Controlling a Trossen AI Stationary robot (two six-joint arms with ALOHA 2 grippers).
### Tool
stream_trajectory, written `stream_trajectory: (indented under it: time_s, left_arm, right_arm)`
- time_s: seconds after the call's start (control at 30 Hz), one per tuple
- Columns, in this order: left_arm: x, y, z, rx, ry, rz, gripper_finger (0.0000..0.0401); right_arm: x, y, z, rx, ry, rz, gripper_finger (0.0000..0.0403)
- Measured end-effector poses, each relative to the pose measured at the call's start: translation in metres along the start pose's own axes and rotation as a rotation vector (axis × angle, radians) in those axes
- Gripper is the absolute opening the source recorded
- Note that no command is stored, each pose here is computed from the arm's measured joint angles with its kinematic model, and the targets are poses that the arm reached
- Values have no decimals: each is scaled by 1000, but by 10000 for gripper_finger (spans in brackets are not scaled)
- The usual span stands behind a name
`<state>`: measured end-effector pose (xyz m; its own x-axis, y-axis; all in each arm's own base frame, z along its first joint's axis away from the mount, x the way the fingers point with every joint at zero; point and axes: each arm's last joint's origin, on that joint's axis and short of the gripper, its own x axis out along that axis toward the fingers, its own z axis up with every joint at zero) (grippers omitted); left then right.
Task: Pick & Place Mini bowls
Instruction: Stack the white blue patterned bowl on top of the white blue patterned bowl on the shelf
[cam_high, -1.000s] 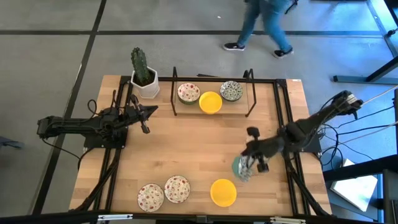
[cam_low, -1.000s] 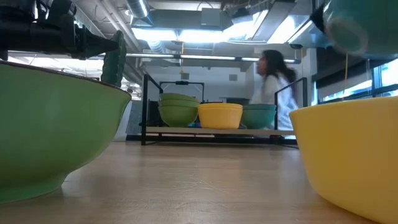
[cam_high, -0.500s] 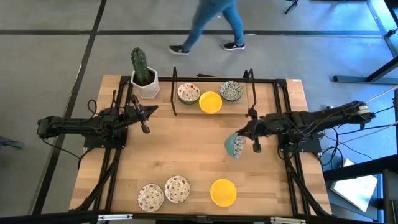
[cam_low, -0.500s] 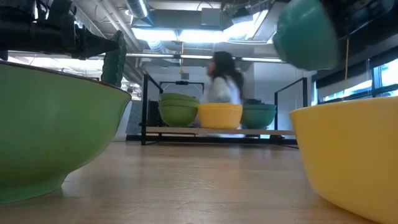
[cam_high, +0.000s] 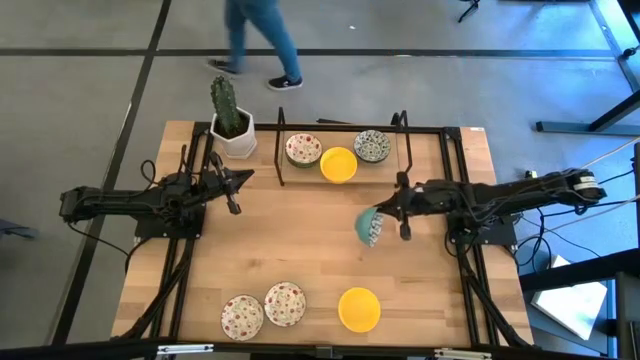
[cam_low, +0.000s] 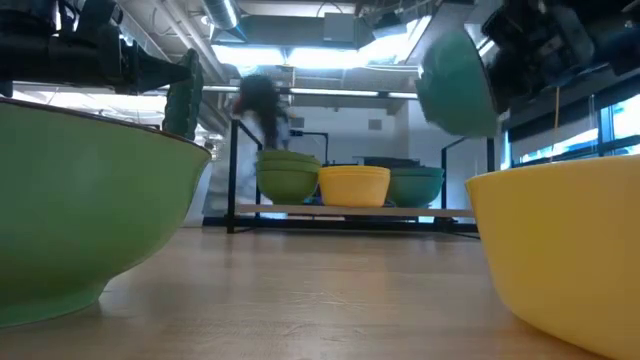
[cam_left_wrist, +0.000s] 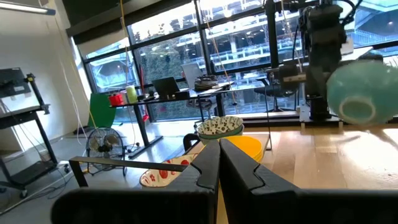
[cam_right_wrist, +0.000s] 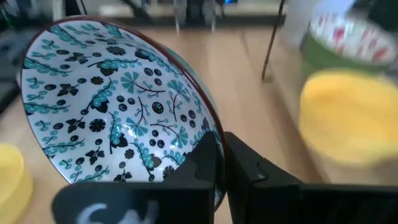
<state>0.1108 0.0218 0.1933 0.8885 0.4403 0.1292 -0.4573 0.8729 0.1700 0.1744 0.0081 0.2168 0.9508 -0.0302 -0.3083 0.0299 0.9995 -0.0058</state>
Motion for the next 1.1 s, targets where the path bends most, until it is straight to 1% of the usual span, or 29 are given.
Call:
stream_trajectory:
  time_s: [0.07, 0.13, 0.4, 1.1]
  left_arm:
    - [0, 0, 0, 0, 0, 0, 4]
    - [0, 0, 0, -2, 0, -1, 4]
    - [0, 0, 0, -14, 0, -1, 4]
    - [0, 0, 0, -8, 0, -1, 4]
  right_arm:
    - [2, 0, -6, -4, 55, 0, 13]
    - [3, 0, -8, 7, 77, -9, 15]
    - [4, -1, -8, 17, 81, -35, 15]
    - [4, -1, -10, 19, 94, -39, 16]
